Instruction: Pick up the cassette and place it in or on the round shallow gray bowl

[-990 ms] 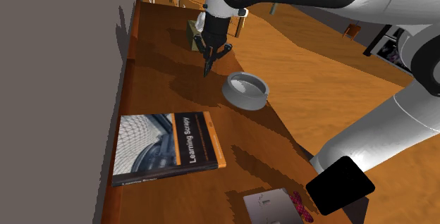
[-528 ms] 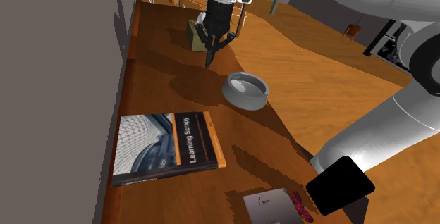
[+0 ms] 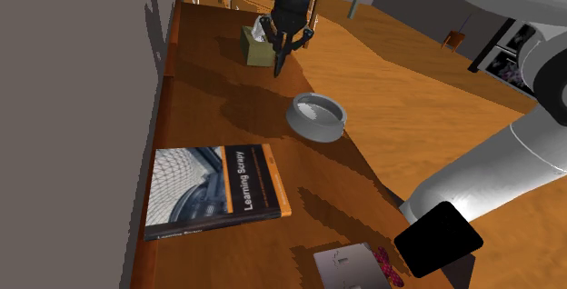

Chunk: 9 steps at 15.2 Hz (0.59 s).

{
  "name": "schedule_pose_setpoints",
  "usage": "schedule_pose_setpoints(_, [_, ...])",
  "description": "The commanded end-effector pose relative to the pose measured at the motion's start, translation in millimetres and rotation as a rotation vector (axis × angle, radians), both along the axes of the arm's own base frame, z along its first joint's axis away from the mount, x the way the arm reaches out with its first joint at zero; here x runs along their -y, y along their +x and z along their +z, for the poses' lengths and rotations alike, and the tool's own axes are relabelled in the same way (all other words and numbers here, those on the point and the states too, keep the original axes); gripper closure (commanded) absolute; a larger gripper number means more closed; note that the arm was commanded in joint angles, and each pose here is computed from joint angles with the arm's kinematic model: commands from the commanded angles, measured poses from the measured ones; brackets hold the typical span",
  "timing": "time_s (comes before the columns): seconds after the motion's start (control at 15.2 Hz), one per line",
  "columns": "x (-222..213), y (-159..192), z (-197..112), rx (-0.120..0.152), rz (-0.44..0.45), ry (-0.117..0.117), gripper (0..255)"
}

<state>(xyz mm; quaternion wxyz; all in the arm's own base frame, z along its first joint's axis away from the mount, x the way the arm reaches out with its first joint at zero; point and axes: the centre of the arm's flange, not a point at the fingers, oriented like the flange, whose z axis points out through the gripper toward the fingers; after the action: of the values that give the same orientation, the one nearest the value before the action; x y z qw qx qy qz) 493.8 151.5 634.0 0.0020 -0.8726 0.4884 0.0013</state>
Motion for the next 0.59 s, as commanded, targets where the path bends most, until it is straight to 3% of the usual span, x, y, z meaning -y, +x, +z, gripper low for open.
schedule_pose_setpoints(0.0, [11.6, -20.9, 0.0, 0.0, 0.0, 0.001, 255])
schedule_pose_setpoints(0.53, [67.2, -110.6, 3.4, 0.0, 0.0, 0.001, 255])
